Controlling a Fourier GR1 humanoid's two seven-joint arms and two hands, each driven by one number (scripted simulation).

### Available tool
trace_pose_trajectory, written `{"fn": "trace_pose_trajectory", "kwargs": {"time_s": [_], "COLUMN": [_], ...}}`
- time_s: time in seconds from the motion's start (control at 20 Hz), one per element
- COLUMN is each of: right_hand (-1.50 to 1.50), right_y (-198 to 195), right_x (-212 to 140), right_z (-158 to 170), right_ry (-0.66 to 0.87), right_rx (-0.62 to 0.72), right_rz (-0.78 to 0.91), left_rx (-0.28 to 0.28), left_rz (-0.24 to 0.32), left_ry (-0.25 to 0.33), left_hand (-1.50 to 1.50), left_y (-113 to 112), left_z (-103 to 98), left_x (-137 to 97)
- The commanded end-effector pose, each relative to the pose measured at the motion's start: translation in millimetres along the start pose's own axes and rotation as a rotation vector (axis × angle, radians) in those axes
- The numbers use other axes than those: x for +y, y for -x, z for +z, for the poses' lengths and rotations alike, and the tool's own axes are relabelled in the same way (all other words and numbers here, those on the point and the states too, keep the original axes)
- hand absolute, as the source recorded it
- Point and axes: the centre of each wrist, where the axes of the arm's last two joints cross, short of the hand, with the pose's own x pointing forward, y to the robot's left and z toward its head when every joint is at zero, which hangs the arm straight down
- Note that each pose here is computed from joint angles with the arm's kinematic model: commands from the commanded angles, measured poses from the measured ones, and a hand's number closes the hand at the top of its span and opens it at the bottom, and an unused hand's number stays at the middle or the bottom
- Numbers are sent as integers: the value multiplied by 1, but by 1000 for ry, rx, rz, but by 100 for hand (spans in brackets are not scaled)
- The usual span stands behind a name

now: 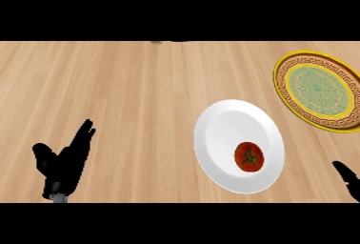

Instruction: Pick the tomato from the plate and place it in the plate

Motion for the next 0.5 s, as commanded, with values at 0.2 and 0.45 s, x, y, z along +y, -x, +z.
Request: {"fn": "trace_pose_trajectory", "kwargs": {"time_s": [0.2,0.45], "right_hand": [-150,-150], "right_y": [-25,-63], "right_x": [-48,-36], "right_z": [40,52], "right_ry": [-346,-382], "right_rx": [152,218], "right_rz": [322,416], "left_rx": [55,60], "left_rz": [7,-7], "left_ry": [48,91], "left_hand": [0,0], "left_y": [1,-1], "left_z": [-6,-5], "left_x": [-4,-26]}}
